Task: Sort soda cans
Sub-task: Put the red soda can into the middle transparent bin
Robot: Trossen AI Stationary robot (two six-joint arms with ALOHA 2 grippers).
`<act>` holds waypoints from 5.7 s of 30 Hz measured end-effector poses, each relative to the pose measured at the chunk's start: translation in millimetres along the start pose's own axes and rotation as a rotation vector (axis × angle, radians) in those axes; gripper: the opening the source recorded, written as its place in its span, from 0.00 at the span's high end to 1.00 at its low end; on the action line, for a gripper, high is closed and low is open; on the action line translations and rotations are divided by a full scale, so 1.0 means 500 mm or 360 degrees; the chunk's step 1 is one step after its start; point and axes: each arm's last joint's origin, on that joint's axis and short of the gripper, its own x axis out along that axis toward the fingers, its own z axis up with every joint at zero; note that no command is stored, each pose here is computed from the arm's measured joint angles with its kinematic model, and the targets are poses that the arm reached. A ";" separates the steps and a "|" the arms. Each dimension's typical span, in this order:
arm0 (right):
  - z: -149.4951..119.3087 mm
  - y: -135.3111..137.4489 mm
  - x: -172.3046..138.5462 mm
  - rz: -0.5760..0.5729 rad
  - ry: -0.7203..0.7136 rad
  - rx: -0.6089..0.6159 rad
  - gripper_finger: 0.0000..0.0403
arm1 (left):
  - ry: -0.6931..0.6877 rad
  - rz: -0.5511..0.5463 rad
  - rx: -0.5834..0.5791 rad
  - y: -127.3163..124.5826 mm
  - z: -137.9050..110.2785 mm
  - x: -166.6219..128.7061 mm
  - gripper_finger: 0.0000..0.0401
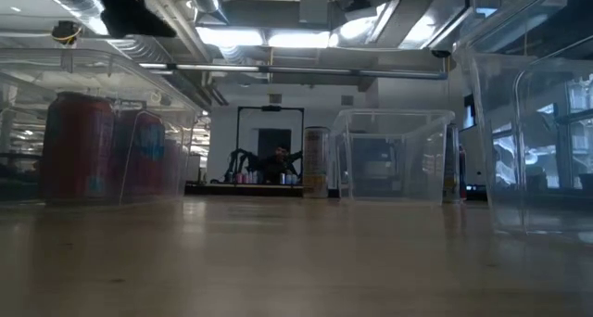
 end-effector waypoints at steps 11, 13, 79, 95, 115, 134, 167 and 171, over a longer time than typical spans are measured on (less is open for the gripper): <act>-0.143 0.061 -0.023 -0.0191 0.0421 0.0229 0.15 | -0.0158 -0.0060 0.0197 -0.035 0.018 0.040 0.04; -0.164 0.073 -0.027 -0.0194 0.0430 0.0258 0.15 | -0.0168 -0.0062 0.0212 -0.040 0.018 0.048 0.04; -0.371 0.271 0.116 -0.0221 0.0628 0.0319 0.15 | -0.0203 -0.0038 0.0082 -0.052 0.020 0.090 0.04; -0.372 0.279 0.140 -0.0269 0.0530 0.0345 0.15 | -0.0203 -0.0037 0.0094 -0.052 0.020 0.090 0.04; -0.378 0.284 0.149 -0.0331 0.0643 0.0301 0.15 | -0.0205 -0.0039 0.0080 -0.052 0.021 0.090 0.04; -0.376 0.271 0.140 -0.0460 0.0622 0.0340 0.15 | -0.0205 -0.0039 0.0080 -0.052 0.021 0.090 0.04; -0.397 0.260 0.230 -0.0317 0.0454 0.0431 0.29 | -0.0204 -0.0037 0.0092 -0.052 0.020 0.090 0.04; -0.389 0.274 0.202 -0.0293 0.0490 0.0432 0.29 | -0.0204 -0.0038 0.0092 -0.052 0.020 0.090 0.04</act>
